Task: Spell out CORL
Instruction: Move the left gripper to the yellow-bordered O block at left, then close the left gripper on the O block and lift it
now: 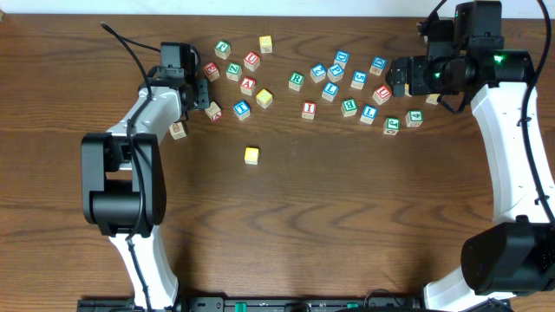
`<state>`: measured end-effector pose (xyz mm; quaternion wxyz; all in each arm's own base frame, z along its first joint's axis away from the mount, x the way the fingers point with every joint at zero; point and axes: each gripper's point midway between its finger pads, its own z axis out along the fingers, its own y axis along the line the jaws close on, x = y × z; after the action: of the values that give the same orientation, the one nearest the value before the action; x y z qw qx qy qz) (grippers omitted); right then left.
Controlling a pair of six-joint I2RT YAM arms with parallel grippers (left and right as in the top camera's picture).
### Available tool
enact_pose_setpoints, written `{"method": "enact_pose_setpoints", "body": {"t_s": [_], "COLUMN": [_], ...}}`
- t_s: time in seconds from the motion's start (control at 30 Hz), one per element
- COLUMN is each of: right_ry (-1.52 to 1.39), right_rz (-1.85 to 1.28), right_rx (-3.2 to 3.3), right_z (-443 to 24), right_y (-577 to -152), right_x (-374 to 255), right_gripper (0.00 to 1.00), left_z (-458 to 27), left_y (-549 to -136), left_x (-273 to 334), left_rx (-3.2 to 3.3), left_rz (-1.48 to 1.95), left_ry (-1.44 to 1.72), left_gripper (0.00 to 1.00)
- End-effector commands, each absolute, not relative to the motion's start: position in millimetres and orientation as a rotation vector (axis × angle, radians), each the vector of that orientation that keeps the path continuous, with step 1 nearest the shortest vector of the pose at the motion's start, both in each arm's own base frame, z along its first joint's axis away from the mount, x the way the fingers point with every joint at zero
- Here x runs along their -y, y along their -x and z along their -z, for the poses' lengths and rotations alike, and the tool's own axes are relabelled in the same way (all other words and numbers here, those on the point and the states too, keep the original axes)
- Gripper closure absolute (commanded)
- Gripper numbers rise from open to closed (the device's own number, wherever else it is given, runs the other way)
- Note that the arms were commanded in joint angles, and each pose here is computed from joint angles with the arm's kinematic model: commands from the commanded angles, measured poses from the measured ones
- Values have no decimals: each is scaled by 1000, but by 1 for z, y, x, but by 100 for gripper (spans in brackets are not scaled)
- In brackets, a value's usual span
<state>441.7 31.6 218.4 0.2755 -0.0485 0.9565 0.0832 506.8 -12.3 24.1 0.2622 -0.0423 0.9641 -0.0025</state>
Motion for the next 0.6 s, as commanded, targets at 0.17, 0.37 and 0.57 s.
{"method": "enact_pose_setpoints", "body": {"t_s": [0.17, 0.37, 0.57], "right_ry": [170, 170, 170], "right_rz": [-230, -230, -230], "right_rx": [-2545, -2544, -2545], "right_z": [-228, -228, -228], "right_y": [-443, -443, -443], "right_x": [-40, -40, -40], "right_gripper": [1, 1, 1], "left_z": [-3, -7, -32], "left_y": [-502, -506, -509], "left_x": [11, 11, 11], "left_rx": [-2641, -2621, -2578], "left_rz": [-7, -5, 0], "left_ry": [105, 105, 104], "left_gripper": [63, 66, 66]}}
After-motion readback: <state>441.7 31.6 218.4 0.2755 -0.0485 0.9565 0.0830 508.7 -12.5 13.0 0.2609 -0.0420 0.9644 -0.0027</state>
